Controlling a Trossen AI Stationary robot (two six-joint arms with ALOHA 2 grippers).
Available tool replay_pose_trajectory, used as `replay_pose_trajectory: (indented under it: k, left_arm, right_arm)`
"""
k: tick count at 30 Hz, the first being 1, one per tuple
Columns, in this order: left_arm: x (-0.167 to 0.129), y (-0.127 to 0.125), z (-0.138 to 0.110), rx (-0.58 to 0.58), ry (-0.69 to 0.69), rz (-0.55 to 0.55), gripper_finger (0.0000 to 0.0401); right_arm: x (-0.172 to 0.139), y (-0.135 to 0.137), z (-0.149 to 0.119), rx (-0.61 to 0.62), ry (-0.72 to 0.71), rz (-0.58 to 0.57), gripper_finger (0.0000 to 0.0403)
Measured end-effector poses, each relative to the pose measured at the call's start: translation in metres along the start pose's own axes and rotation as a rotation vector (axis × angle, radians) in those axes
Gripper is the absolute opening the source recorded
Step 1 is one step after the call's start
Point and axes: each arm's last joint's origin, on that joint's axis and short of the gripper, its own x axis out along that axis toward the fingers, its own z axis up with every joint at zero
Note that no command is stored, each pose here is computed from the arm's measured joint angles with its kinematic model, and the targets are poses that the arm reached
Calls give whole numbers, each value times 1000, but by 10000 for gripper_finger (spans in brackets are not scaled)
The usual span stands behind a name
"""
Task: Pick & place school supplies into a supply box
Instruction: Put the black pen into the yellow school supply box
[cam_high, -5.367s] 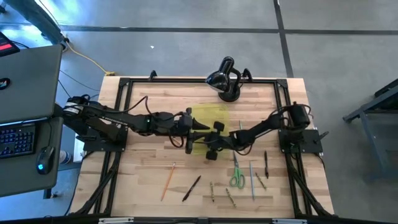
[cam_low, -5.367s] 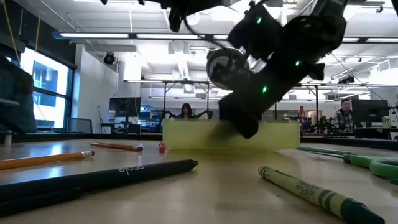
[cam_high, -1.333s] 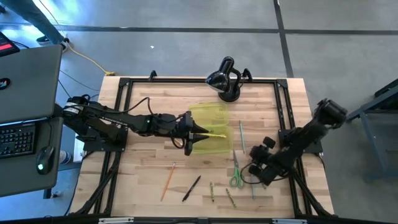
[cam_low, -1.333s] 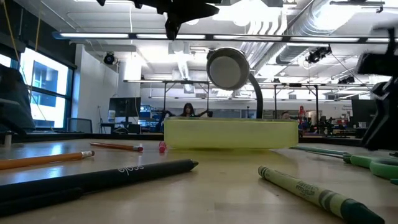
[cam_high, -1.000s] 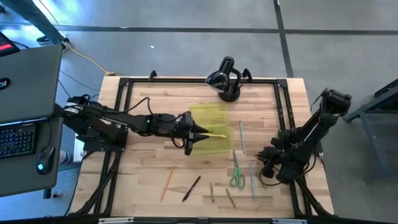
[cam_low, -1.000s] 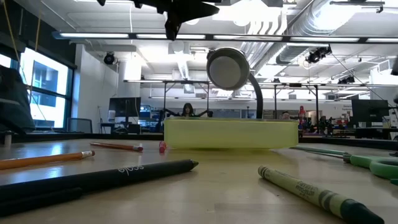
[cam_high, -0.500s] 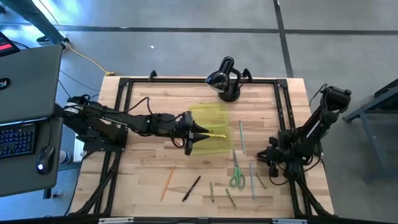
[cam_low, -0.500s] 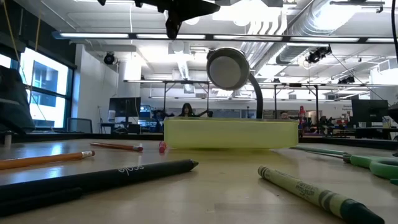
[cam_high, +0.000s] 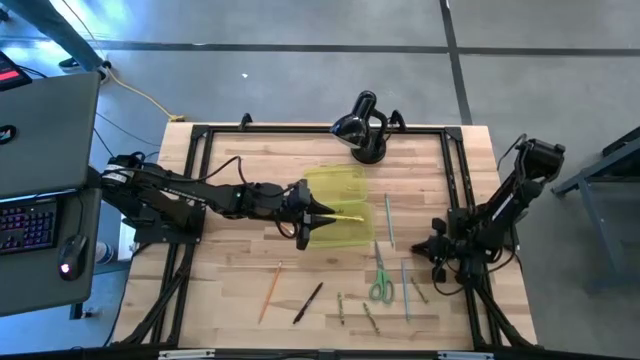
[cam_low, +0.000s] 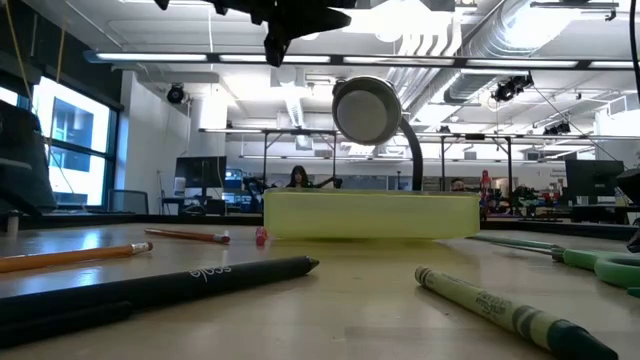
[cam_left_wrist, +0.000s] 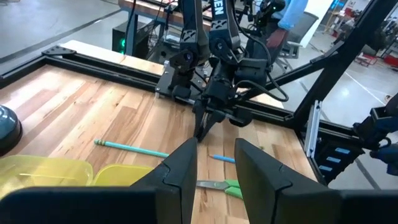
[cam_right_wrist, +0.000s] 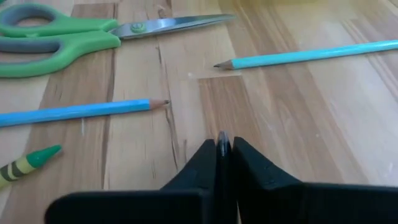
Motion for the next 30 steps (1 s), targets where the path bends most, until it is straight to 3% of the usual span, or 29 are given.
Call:
replay_pose_trajectory:
  k: [6,11,16,19,25,30]
  left_arm:
    - [0,0,0,1,1,0,140]
    - [0,0,1,-1,-14,20,140]
    - [0,2,1,-1,-34,85,140]
    - [0,3,2,-2,-45,111,140]
    - [-1,2,10,54,-136,140,140]
    - [-20,-1,30,117,-216,156,140]
  right_arm:
    - [1,7,7,70,-93,34,23]
    - [4,22,30,162,-229,88,10]
    - [3,44,81,6,-386,-36,13]
    - [6,48,119,-16,-441,-151,17]
    - [17,45,198,-75,-456,-144,16]
    - [53,28,220,-154,-370,-112,16]
